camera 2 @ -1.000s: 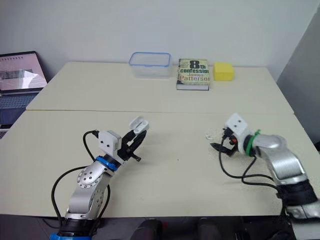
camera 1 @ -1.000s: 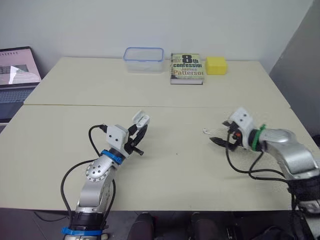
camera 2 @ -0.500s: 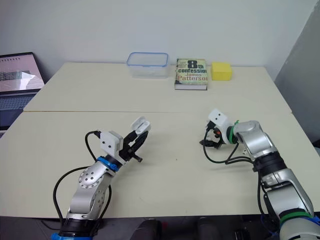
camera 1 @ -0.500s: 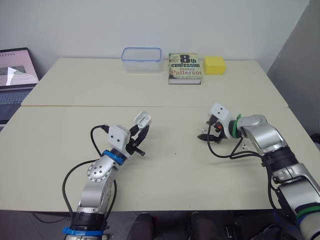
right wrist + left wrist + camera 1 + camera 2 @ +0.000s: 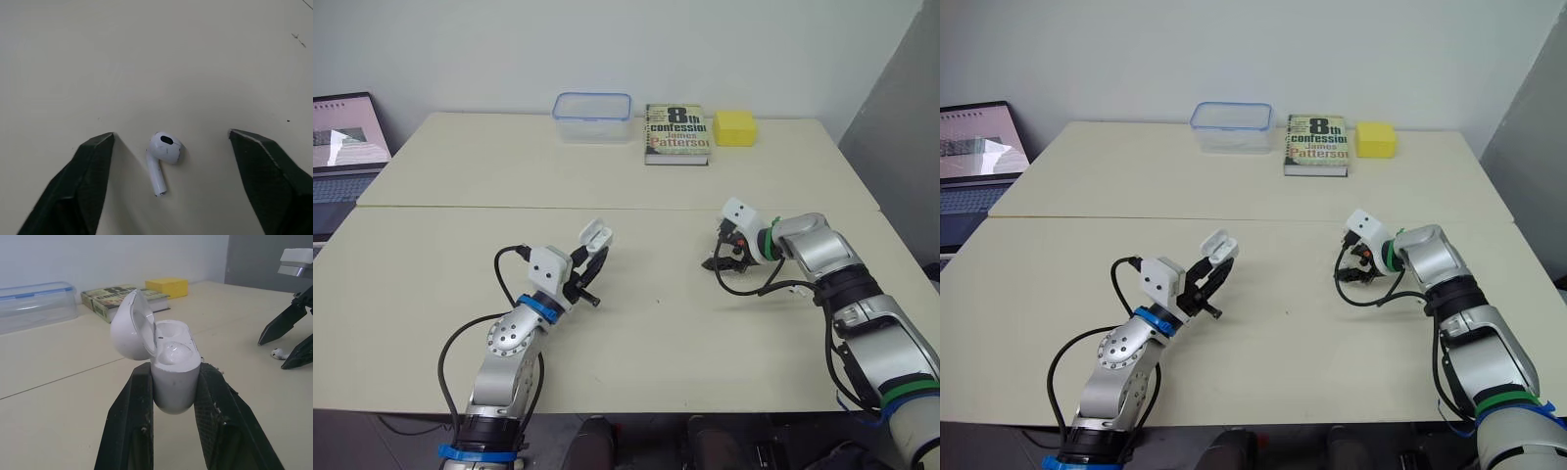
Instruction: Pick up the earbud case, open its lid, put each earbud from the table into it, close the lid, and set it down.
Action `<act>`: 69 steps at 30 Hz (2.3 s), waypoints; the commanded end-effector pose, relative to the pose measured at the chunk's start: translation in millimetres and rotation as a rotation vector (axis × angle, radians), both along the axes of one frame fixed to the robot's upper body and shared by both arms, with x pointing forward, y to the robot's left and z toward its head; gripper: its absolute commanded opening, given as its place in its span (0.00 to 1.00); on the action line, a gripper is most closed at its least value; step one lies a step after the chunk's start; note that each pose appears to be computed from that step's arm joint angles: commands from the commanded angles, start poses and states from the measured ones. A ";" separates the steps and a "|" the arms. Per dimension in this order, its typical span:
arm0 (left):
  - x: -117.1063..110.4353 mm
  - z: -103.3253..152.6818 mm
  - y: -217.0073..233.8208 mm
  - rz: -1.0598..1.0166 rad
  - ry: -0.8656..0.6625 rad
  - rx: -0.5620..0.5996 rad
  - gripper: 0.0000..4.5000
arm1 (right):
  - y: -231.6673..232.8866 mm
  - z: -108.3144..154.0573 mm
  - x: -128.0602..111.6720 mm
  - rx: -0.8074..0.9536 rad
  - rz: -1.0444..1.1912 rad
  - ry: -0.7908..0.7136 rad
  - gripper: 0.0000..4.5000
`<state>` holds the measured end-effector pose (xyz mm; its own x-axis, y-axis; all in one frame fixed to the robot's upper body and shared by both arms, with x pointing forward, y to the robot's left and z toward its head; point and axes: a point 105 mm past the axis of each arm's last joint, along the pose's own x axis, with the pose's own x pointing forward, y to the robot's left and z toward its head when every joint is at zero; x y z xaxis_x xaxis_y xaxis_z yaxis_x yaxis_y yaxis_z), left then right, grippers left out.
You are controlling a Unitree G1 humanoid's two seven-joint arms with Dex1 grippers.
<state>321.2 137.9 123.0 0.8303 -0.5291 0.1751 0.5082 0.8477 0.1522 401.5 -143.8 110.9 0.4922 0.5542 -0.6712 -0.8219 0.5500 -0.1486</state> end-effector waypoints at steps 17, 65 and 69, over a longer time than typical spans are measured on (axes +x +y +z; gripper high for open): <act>-13.8 15.4 -2.1 -0.020 -0.050 0.011 0.17 | -1.2 31.3 -121.7 -0.177 0.477 0.016 0.08; -29.8 1.3 -8.7 -0.033 0.010 0.024 0.17 | -77.5 11.3 -175.3 -0.523 0.297 0.078 0.78; -28.6 0.2 -8.8 -0.032 0.013 0.034 0.17 | -79.0 -1.3 -170.4 -0.572 0.292 0.049 0.78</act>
